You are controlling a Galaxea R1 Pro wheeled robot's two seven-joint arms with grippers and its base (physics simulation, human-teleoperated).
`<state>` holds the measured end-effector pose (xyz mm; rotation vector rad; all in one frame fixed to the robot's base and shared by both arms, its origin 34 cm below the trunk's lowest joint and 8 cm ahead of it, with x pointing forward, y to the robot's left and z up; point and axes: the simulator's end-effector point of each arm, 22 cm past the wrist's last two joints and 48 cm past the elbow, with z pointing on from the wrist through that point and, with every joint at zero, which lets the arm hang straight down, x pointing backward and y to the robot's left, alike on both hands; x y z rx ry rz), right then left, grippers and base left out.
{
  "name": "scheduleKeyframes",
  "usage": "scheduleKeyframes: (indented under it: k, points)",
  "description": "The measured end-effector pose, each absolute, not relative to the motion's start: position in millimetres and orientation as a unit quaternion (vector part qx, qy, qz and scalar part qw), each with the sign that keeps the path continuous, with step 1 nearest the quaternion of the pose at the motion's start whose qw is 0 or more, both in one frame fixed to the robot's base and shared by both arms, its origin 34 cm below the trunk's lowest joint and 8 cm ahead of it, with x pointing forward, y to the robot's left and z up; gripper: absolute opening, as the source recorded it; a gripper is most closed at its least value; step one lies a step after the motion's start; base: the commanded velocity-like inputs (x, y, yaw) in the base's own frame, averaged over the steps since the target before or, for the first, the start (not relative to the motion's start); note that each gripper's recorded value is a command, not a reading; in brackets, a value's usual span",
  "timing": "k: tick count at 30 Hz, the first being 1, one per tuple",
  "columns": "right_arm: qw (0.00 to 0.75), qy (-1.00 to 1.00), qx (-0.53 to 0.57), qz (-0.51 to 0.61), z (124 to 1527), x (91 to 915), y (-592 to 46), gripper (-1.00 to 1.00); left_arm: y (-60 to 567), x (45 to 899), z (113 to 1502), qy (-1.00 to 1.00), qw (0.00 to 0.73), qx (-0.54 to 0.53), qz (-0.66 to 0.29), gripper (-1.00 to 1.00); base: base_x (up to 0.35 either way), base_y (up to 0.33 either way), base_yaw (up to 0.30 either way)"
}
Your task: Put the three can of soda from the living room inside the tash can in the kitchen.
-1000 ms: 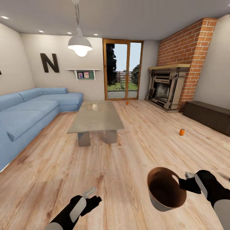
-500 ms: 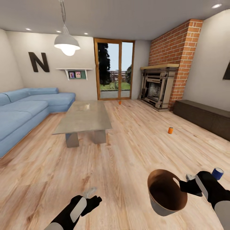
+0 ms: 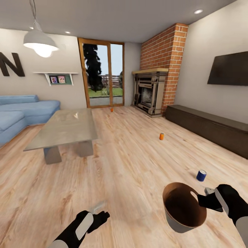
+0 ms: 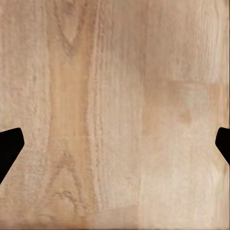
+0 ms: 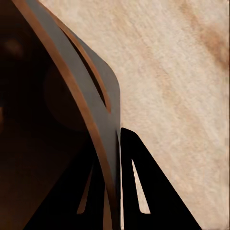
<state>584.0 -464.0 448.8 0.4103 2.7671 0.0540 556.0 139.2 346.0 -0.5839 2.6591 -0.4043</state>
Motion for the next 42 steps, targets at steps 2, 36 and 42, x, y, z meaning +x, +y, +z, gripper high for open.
scheduleKeyframes:
  k: [2, 36, 42]
  points:
    - [0.171, 0.974, 0.147, 0.022, 449.0, 584.3, -463.9, -1.00, 139.3, 555.6, 345.4, 0.948, 0.193, -0.208, -0.144, 1.00, 0.000, -0.328, -0.273]
    - [0.180, 0.973, 0.142, 0.018, 448.9, 590.5, -467.0, -1.00, 138.4, 551.7, 337.0, 0.954, 0.189, -0.192, -0.132, 1.00, 0.106, -0.317, -0.237]
    - [0.179, 0.973, 0.145, 0.017, 450.4, 589.7, -470.1, -1.00, 133.2, 558.8, 344.0, 0.952, 0.199, -0.187, -0.136, 1.00, 0.223, -0.281, -0.070]
